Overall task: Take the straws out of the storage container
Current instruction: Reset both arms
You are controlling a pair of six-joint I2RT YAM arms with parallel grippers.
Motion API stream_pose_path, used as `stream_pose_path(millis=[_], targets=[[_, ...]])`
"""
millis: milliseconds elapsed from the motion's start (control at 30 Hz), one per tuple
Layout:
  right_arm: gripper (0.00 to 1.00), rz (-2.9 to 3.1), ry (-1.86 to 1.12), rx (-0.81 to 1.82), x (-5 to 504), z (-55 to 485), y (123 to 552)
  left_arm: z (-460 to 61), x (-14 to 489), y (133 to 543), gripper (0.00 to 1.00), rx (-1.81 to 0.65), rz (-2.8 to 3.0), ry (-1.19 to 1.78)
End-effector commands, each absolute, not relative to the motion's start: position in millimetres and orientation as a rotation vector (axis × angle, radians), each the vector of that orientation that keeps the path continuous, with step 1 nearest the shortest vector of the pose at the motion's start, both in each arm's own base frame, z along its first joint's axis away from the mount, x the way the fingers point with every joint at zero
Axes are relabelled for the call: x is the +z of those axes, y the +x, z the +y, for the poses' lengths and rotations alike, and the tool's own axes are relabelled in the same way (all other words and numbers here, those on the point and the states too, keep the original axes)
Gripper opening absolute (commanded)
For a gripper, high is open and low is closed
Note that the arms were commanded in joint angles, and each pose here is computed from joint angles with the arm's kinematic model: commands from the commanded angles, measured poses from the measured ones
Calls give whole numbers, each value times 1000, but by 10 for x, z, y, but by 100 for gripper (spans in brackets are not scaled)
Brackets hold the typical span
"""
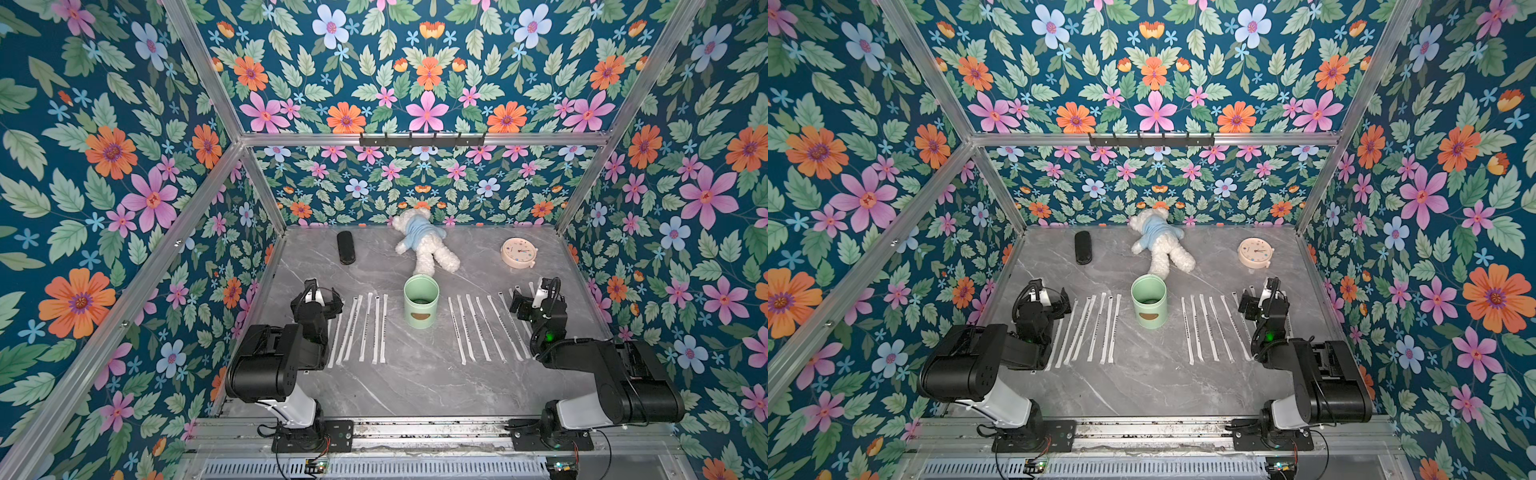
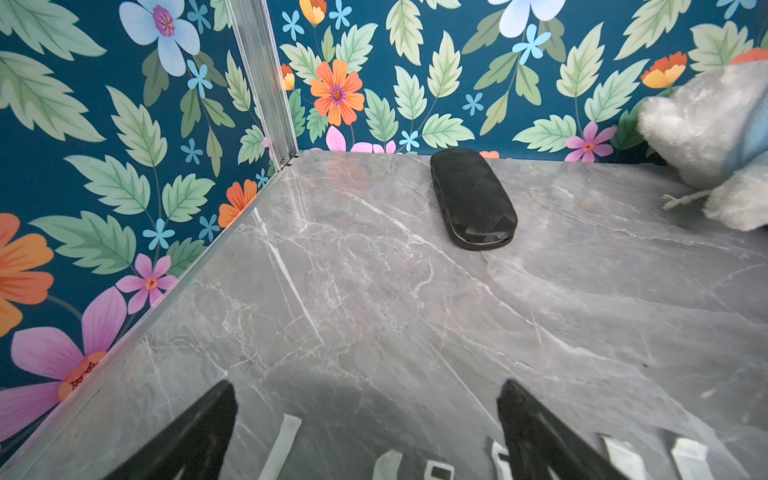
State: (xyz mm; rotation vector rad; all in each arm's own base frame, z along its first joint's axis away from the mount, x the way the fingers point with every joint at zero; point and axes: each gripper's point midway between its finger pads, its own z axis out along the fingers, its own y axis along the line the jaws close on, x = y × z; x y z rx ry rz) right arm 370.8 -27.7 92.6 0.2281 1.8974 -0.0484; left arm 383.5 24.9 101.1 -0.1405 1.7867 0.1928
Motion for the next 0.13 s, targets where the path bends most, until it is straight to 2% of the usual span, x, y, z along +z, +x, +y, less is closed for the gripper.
stream_pose_path(millis=[0, 100], targets=[[99, 1867, 219, -55, 1001, -282, 3736, 243, 1085, 3874, 100, 165, 1759, -147], [99, 1868, 218, -55, 1000, -279, 3736, 242, 1086, 3872, 100, 164, 1758, -146]])
